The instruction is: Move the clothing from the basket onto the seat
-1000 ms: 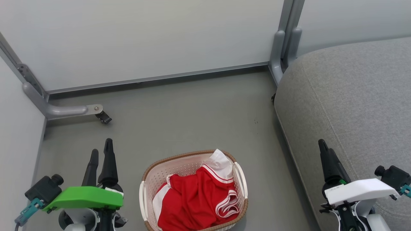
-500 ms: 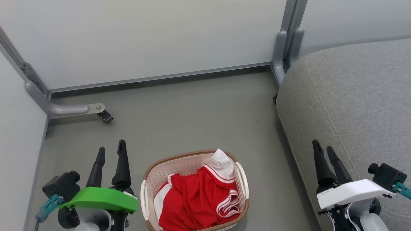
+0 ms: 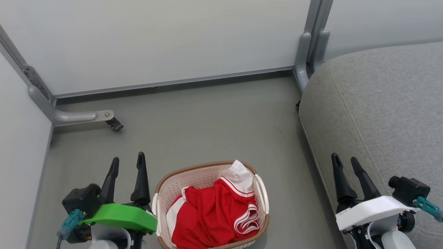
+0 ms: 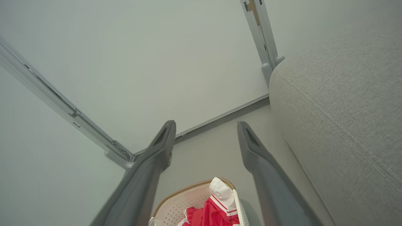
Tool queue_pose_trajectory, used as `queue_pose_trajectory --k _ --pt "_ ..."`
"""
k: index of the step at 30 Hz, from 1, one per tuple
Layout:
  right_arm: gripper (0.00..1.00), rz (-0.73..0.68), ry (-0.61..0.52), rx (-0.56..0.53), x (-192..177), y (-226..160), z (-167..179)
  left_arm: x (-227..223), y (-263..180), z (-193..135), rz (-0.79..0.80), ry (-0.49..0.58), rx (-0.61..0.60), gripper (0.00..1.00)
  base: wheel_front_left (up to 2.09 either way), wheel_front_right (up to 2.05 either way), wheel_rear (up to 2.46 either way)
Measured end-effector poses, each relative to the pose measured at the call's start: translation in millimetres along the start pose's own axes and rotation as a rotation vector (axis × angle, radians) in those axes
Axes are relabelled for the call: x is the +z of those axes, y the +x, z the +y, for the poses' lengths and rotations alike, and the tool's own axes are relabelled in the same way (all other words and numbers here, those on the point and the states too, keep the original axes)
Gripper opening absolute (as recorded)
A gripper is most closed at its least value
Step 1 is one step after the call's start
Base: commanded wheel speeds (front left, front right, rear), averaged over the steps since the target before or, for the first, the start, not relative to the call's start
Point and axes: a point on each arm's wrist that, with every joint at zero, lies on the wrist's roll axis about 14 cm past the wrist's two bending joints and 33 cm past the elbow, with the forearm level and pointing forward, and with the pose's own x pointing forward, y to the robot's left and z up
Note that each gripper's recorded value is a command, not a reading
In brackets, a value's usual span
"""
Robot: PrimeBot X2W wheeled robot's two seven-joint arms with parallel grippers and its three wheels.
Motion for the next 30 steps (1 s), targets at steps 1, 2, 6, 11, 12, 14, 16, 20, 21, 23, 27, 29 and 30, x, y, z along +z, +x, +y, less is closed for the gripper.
queue_pose_trajectory --k 1,2,6,11,12,14,16,20,21,23,27,29,30 --pt "1.0 0.0 -0.011 0.002 -0.4 0.1 0.4 0.0 -0.1 -0.6 -0.002 0.011 -0.002 1.0 0.0 0.0 0.0" --pt "1.0 0.002 -0.019 0.005 -0.8 0.2 0.9 -0.1 -0.1 -1.0 -0.002 0.021 -0.004 1.0 0.0 0.0 0.0" --pt "1.0 0.001 -0.058 0.016 -1.6 0.8 3.2 0.0 -0.4 -2.5 -0.007 0.054 -0.01 1.0 0.0 0.0 0.0" --pt "1.0 -0.003 -0.105 0.03 -2.0 1.4 6.2 0.6 -0.9 -5.5 -0.017 0.102 -0.022 1.0 0.0 0.0 0.0" --pt "1.0 -0.003 -0.112 0.032 -2.0 1.5 6.5 0.9 -1.0 -5.7 -0.019 0.109 -0.023 1.0 0.0 0.0 0.0" --pt "1.0 -0.001 -0.132 0.037 -2.7 1.7 7.2 1.1 -1.1 -6.6 -0.021 0.125 -0.026 1.0 0.0 0.0 0.0" --pt "1.0 -0.005 -0.149 0.041 -2.5 1.9 7.9 1.9 -1.2 -7.4 -0.028 0.144 -0.029 1.0 0.0 0.0 0.0" --pt "1.0 -0.006 -0.184 0.049 -3.0 2.2 9.0 2.8 -1.4 -9.8 -0.036 0.172 -0.039 1.0 0.0 0.0 0.0" --pt "1.0 -0.005 -0.193 0.051 -3.3 2.2 9.2 2.6 -1.5 -10.3 -0.036 0.18 -0.041 1.0 0.0 0.0 0.0" --pt "1.0 -0.006 -0.208 0.054 -3.7 2.4 9.5 2.5 -1.5 -11.3 -0.039 0.194 -0.046 1.0 0.0 0.0 0.0" --pt "1.0 -0.004 -0.24 0.062 -5.1 2.9 10.5 2.9 -1.5 -12.7 -0.046 0.227 -0.052 1.0 0.0 0.0 0.0" --pt "1.0 -0.007 -0.254 0.066 -5.1 3.1 11.0 3.3 -1.5 -13.1 -0.05 0.239 -0.053 1.0 0.0 0.0 0.0" --pt "1.0 -0.006 -0.263 0.068 -5.5 3.3 11.3 3.3 -1.5 -13.4 -0.051 0.246 -0.054 1.0 0.0 0.0 0.0"
